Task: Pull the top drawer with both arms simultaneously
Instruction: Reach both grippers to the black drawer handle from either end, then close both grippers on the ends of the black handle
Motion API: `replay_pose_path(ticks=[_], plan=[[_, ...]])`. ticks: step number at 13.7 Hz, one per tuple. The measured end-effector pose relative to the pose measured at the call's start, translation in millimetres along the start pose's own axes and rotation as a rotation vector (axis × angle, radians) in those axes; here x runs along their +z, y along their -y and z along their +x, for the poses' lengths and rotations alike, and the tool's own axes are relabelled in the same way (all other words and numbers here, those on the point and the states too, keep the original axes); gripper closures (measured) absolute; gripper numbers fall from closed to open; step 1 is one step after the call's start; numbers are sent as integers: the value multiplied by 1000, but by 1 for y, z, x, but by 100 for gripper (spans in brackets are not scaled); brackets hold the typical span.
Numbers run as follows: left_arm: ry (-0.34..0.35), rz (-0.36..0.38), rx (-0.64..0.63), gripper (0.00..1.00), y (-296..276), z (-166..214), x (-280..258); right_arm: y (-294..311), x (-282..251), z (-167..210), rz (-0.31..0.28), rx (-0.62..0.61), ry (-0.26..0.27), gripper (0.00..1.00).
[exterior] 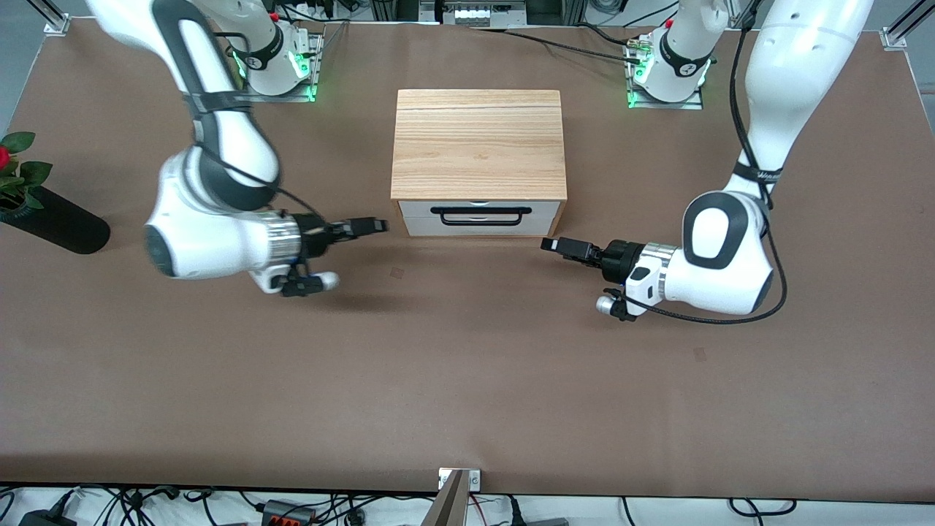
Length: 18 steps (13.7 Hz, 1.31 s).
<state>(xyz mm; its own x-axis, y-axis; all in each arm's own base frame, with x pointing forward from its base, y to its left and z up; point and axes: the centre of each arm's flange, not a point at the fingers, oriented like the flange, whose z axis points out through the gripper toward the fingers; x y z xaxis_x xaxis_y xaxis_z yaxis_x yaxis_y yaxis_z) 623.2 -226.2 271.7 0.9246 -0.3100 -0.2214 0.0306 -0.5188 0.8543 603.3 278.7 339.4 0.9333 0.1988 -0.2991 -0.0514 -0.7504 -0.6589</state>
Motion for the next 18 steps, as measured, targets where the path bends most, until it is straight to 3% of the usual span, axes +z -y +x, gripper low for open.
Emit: replay_pose_path(ticks=[4, 7, 9, 10, 11, 12, 13, 14, 16, 18], plan=[[68, -243, 32, 0, 42, -1, 53, -14, 38, 9, 294, -73, -32, 0], [113, -279, 27, 0, 48, -5, 86, -41, 83, 9, 481, -130, -99, 0], [143, -287, 31, 4, 44, -8, 98, -51, 112, 5, 562, -136, -130, 0], [154, -291, 35, 8, 42, -9, 101, -52, 123, 2, 583, -136, -135, 0], [162, -295, 38, 9, 41, -10, 103, -52, 131, -1, 591, -134, -132, 10], [163, -297, 44, 18, 41, -10, 103, -50, 136, -3, 593, -132, -128, 20], [161, -299, 60, 26, 41, -10, 102, -49, 138, -4, 592, -133, -127, 22], [157, -301, 83, 26, 41, -10, 102, -49, 138, -4, 591, -137, -128, 23], [149, -305, 129, 41, 42, -10, 101, -55, 142, -7, 586, -155, -132, 28], [142, -310, 178, 48, 43, -10, 102, -63, 148, -12, 580, -172, -132, 29]])
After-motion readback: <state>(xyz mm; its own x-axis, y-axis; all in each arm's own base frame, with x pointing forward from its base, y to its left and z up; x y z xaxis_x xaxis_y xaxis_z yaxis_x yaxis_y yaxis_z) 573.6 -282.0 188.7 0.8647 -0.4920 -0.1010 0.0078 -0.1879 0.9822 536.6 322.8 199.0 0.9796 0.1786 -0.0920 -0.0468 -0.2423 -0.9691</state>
